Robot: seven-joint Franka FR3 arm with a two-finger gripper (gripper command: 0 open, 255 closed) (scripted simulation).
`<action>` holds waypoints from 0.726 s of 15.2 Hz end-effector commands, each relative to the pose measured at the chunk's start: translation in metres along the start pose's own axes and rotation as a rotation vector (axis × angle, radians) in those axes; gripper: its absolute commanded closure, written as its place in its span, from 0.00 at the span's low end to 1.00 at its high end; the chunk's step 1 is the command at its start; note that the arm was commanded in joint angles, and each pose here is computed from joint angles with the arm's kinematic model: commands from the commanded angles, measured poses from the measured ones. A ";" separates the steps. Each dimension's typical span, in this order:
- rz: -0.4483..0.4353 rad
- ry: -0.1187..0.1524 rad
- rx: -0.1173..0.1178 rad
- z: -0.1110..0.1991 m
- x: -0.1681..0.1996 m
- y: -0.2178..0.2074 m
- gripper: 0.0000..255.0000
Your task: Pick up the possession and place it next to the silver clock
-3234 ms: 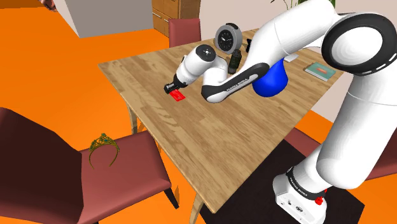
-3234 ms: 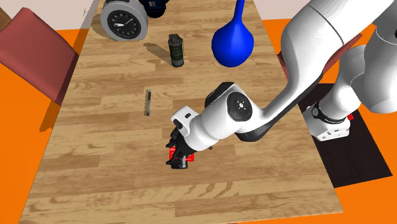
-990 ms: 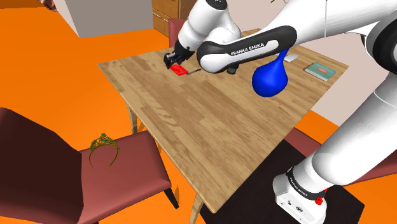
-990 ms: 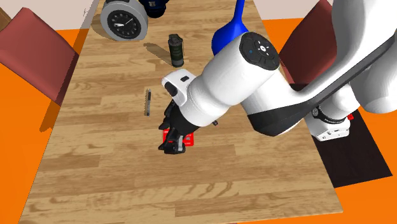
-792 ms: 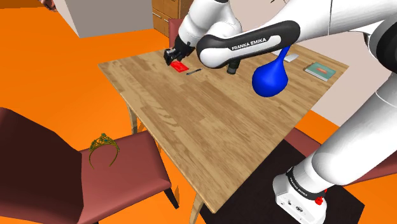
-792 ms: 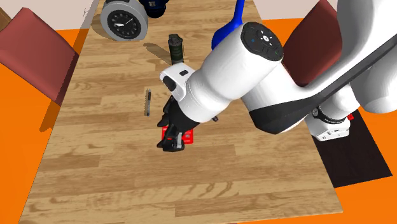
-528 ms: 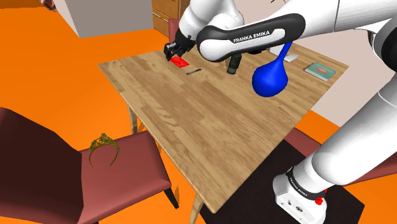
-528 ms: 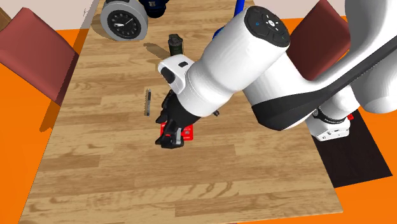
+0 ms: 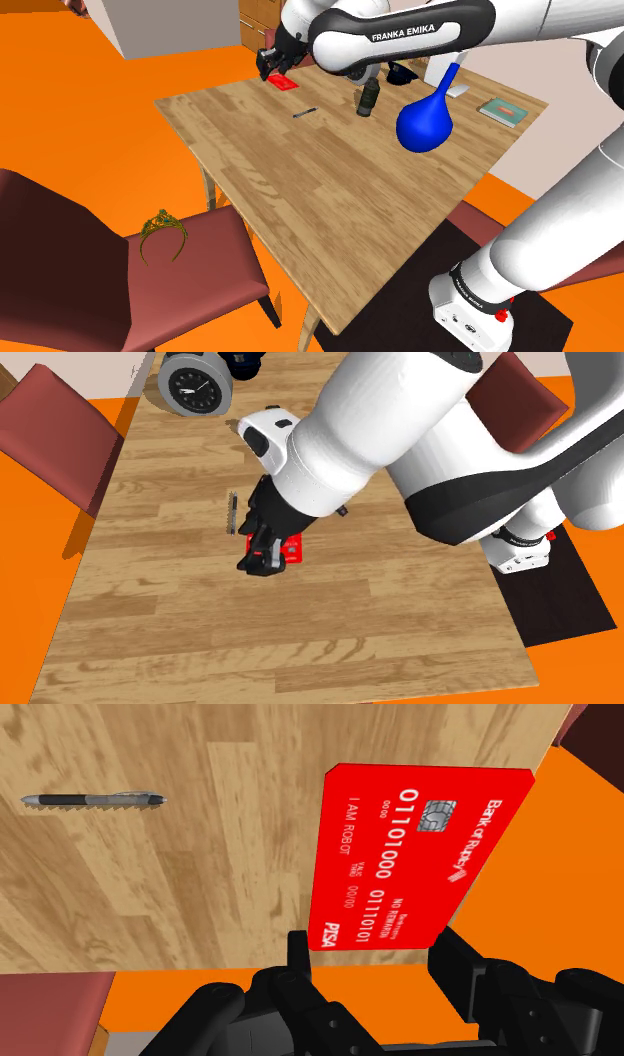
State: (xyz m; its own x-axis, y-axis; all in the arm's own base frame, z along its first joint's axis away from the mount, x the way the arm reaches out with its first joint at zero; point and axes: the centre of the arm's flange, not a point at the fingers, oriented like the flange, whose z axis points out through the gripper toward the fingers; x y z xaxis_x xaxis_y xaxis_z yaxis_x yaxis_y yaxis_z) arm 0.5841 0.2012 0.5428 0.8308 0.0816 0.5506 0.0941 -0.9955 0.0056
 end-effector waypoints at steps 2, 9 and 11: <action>0.000 0.000 0.000 -0.013 0.008 0.001 1.00; 0.000 0.000 0.000 -0.029 0.020 0.040 1.00; 0.000 0.000 0.000 -0.028 0.021 0.067 1.00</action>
State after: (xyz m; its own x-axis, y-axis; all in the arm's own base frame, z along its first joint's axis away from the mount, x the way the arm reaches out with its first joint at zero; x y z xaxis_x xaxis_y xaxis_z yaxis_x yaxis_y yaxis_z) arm 0.5912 0.1474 0.5788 0.8313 0.0794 0.5502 0.0914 -0.9958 0.0055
